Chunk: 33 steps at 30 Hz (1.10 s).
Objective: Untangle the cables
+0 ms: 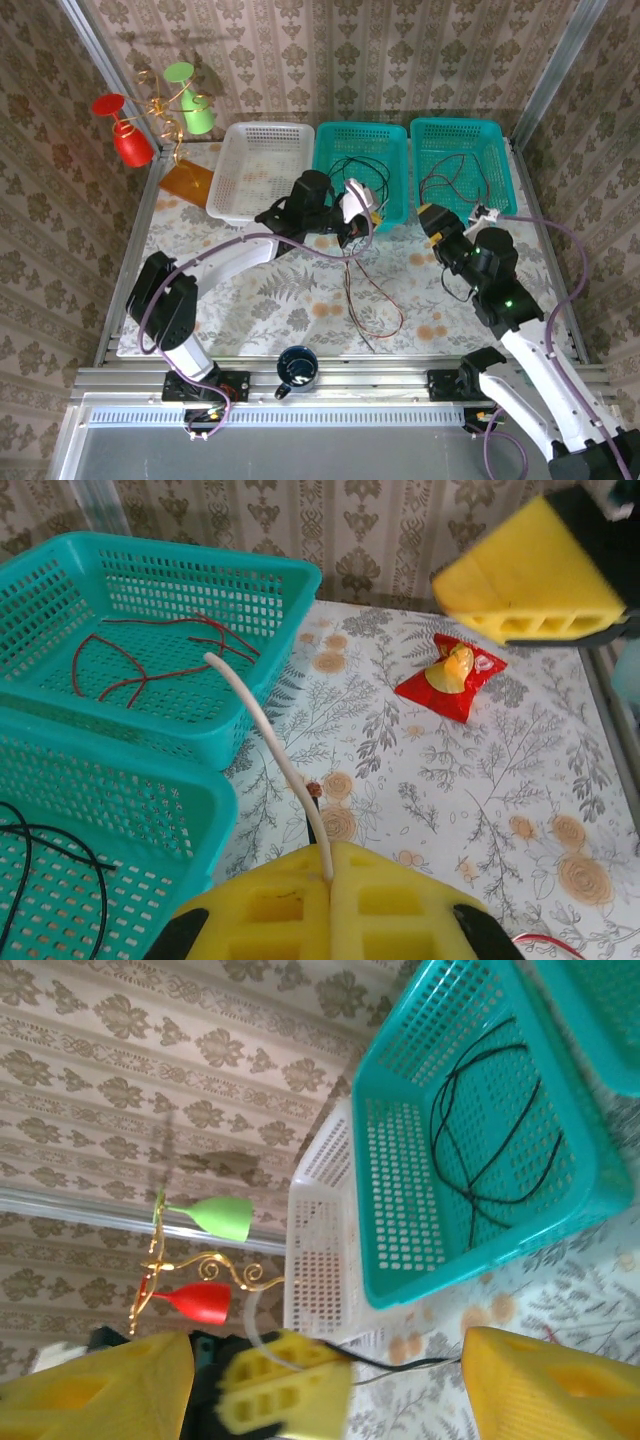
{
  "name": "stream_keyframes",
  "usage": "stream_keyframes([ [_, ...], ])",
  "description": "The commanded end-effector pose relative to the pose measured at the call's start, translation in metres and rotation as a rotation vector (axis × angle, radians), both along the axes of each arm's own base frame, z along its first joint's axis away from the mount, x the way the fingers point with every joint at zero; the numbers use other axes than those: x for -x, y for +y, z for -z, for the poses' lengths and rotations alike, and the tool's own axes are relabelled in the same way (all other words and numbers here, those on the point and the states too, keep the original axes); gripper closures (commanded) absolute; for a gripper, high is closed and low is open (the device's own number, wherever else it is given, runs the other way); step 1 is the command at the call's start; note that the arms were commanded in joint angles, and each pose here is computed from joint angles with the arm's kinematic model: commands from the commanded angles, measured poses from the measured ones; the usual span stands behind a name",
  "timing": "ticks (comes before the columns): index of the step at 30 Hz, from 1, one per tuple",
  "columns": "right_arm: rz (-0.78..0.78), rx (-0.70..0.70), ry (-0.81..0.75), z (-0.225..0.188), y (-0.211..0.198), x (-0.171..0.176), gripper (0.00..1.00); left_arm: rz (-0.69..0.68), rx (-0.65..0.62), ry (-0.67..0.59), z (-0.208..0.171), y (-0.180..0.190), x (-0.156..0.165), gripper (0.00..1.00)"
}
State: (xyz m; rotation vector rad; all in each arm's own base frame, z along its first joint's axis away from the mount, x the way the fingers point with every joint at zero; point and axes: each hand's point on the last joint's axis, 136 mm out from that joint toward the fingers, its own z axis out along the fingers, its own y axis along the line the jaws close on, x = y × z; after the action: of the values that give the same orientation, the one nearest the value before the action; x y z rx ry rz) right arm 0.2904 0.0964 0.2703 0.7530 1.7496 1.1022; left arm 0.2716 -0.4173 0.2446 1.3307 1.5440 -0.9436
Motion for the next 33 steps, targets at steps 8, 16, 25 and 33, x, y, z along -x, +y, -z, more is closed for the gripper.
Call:
stream_keyframes([
  [8,-0.296,0.008,-0.089,-0.001,0.053,-0.017,0.41,0.043,0.051,0.077,-0.016,0.001,0.011,1.0],
  [16,-0.378,0.021,-0.092,-0.003,0.08,-0.021,0.43,0.042,0.054,0.08,-0.014,0.0,0.01,1.0],
  [25,-0.355,0.033,-0.048,0.009,0.08,-0.031,0.57,0.047,0.059,0.084,-0.012,0.001,0.013,1.0],
  [33,-0.304,0.047,-0.011,0.025,0.072,-0.034,0.74,0.044,0.067,0.083,-0.013,0.002,0.013,1.0],
])
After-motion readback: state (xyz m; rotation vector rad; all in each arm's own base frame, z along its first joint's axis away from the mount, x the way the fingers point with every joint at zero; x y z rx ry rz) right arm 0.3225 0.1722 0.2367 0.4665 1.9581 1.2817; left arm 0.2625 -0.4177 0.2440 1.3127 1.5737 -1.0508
